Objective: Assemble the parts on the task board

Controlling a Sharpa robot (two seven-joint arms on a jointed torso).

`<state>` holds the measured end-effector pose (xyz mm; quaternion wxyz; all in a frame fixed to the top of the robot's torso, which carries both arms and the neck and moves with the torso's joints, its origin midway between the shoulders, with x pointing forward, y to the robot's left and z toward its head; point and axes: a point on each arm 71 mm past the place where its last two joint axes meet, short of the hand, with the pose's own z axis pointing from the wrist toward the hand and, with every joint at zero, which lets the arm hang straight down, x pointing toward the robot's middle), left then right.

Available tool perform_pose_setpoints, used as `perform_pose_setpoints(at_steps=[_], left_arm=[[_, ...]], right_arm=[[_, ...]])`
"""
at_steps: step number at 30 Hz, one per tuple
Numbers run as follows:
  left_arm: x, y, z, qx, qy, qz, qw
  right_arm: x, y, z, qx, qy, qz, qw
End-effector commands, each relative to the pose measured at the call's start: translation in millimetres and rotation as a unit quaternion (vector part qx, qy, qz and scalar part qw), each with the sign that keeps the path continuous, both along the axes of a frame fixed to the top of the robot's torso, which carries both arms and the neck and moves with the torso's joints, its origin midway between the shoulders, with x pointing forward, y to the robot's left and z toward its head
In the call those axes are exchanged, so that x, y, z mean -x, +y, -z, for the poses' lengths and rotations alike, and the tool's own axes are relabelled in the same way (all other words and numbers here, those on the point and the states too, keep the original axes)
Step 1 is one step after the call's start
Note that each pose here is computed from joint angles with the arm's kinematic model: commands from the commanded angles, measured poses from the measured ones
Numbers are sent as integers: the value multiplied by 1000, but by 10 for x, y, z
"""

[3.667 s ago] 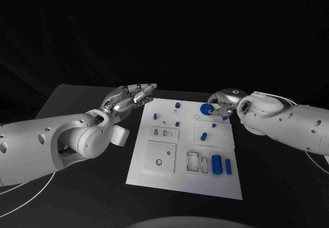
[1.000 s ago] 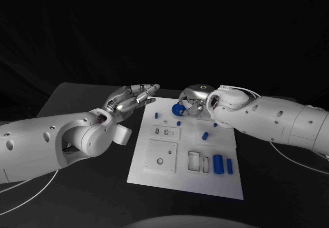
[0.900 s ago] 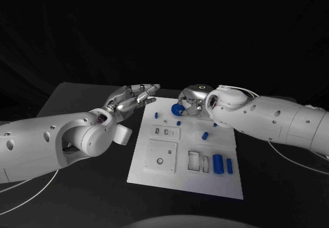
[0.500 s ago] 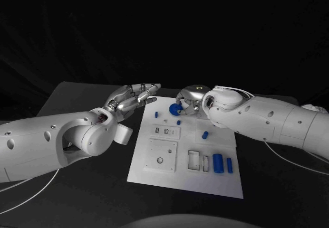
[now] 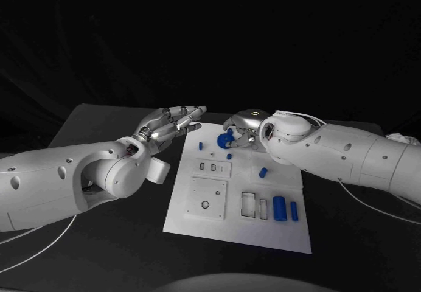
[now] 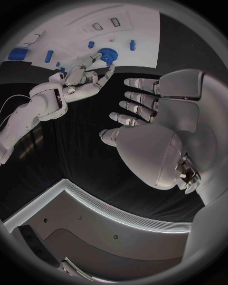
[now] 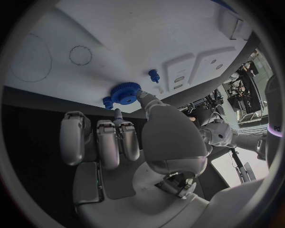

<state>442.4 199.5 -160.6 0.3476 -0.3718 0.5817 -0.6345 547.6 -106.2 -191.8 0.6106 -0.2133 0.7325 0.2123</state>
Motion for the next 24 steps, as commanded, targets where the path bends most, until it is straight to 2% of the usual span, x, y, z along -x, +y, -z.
perform_pose_setpoints(at_steps=[1,7,12,18,24], left_arm=[[4,-18,-12,4,-4,9,1000],[-3,-1,-8,4,-5,8,1000],[-12,23,-4,3,-5,4,1000],[-19,39,2,2,-5,2,1000],[-29,49,18,1,-4,0,1000]], right_arm=[[12,-1,-12,-8,-10,-7,1000],[50,-93,-76,-52,-32,-13,998],[128,-307,-189,-97,-41,-13,994],[295,-773,-354,-130,-42,3,991],[444,-1287,-418,-148,-44,38,987]])
